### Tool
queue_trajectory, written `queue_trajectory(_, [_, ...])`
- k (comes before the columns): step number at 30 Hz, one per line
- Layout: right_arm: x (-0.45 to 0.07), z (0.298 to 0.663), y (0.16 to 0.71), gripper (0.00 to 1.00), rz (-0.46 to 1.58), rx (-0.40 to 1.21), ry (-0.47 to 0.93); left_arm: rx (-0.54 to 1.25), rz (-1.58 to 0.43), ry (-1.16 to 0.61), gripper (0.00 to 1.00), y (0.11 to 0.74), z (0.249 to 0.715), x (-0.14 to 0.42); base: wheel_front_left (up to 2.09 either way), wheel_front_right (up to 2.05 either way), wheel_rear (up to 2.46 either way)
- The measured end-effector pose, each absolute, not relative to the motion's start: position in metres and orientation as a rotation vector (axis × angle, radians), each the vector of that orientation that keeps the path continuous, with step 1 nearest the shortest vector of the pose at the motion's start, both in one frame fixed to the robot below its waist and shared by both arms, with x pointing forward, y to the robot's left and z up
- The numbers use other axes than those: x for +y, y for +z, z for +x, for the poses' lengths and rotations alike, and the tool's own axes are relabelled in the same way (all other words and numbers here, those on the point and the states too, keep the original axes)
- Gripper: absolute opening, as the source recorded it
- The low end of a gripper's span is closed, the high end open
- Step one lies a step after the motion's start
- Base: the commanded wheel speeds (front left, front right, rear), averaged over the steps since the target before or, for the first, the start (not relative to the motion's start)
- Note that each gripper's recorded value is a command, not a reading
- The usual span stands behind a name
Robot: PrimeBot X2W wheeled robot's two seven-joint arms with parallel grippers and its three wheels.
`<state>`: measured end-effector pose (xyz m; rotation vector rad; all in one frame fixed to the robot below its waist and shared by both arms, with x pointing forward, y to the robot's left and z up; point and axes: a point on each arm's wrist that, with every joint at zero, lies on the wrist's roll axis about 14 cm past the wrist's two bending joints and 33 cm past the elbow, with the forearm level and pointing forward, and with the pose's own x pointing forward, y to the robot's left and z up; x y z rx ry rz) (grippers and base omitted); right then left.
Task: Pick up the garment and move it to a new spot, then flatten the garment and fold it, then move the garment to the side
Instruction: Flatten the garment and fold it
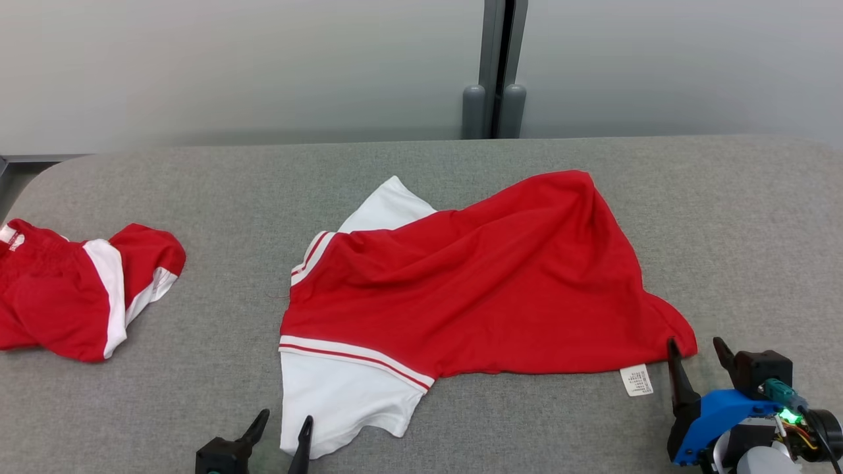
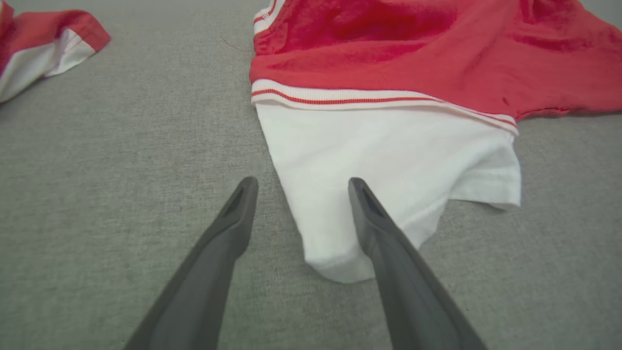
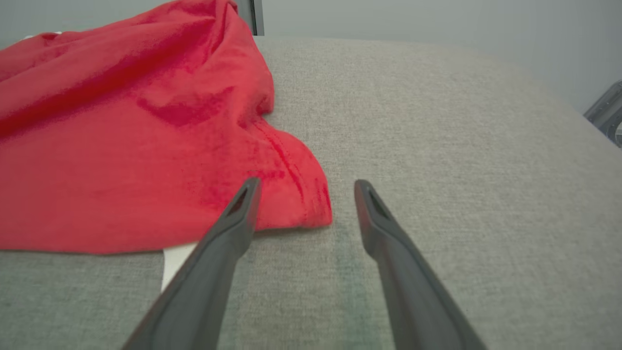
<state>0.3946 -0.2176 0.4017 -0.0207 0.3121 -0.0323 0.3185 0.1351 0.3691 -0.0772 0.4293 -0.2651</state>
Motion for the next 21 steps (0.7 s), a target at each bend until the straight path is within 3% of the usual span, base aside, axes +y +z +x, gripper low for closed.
queue_trajectory(18, [-0.211, 0.401, 0.367, 1.00, -0.015, 0.442, -0.006, 0.517, -0.125, -0.356, 1.00, 0.351, 0.307, 0.108, 0.00, 0.00, 0.00])
queue_trajectory(20, [-0.207, 0.402, 0.367, 0.00, -0.006, 0.442, 0.001, 0.522, -0.133, -0.360, 0.31, 0.350, 0.307, 0.106, 0.00, 0.00, 0.00])
queue_trajectory(21, [-0.205, 0.403, 0.367, 0.00, -0.004, 0.441, 0.005, 0.522, -0.133, -0.363, 0.09, 0.350, 0.308, 0.105, 0.00, 0.00, 0.00])
